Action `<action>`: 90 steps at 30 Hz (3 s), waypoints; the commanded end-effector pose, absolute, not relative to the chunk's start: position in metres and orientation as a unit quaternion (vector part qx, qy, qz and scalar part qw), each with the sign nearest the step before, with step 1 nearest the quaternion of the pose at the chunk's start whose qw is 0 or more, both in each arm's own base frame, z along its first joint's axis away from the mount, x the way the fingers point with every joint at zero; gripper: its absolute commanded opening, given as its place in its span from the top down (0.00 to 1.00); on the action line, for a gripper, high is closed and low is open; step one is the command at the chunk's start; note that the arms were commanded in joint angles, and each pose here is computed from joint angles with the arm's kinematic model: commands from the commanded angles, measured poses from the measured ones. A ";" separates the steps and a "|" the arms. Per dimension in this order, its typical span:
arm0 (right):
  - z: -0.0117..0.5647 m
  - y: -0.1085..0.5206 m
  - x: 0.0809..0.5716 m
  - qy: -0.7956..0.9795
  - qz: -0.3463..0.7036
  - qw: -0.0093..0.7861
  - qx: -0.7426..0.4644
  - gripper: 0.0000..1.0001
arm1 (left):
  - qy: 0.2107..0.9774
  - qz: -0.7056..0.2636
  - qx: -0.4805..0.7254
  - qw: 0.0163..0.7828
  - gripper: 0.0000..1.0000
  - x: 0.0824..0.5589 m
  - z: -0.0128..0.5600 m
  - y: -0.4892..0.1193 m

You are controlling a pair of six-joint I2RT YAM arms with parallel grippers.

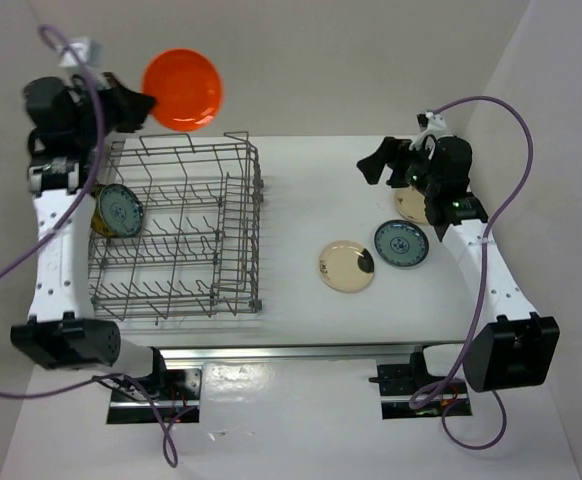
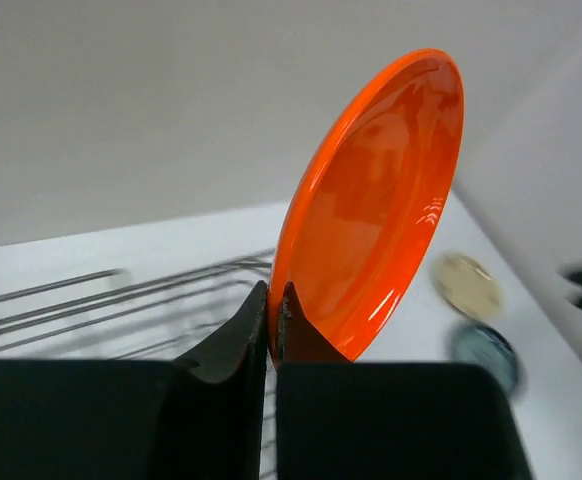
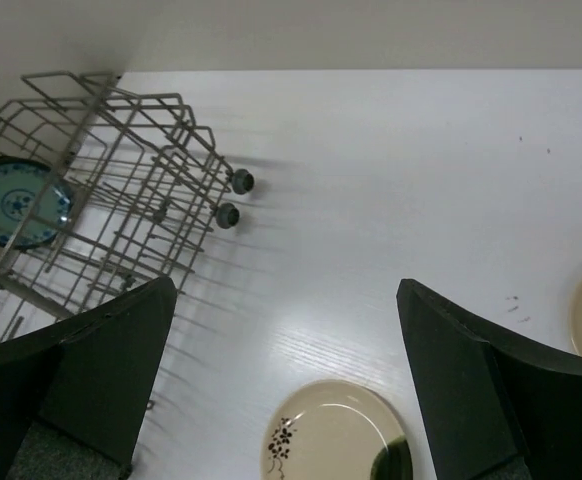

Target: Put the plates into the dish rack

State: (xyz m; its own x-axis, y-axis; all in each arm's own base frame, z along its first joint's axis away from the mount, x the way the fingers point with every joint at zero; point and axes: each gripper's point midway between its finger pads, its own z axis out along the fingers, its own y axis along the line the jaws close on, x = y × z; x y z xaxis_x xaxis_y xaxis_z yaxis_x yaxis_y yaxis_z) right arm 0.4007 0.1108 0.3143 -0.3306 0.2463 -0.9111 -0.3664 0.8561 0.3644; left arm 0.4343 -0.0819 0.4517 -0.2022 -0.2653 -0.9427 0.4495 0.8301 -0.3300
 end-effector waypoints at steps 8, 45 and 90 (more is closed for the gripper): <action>0.245 0.108 0.443 0.816 0.245 0.523 -0.021 0.00 | 0.792 0.042 -0.092 0.602 1.00 0.396 0.384 0.103; 0.171 0.100 0.483 0.862 0.212 0.460 0.009 0.00 | 0.894 0.186 -0.090 0.397 1.00 0.408 0.192 0.173; 0.137 -0.069 0.458 0.885 0.016 0.416 0.206 0.00 | 0.795 -0.059 0.022 0.603 0.01 0.420 0.387 0.002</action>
State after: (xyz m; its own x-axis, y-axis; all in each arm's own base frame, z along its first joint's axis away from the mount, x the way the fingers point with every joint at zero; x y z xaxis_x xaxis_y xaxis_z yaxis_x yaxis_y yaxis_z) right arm 0.4644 -0.0408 0.1313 -0.5943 0.3522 -0.7230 0.2619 0.9348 0.2401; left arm 0.4217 0.0504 0.3421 -0.4164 0.0256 -0.9088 -0.0937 0.9931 0.0709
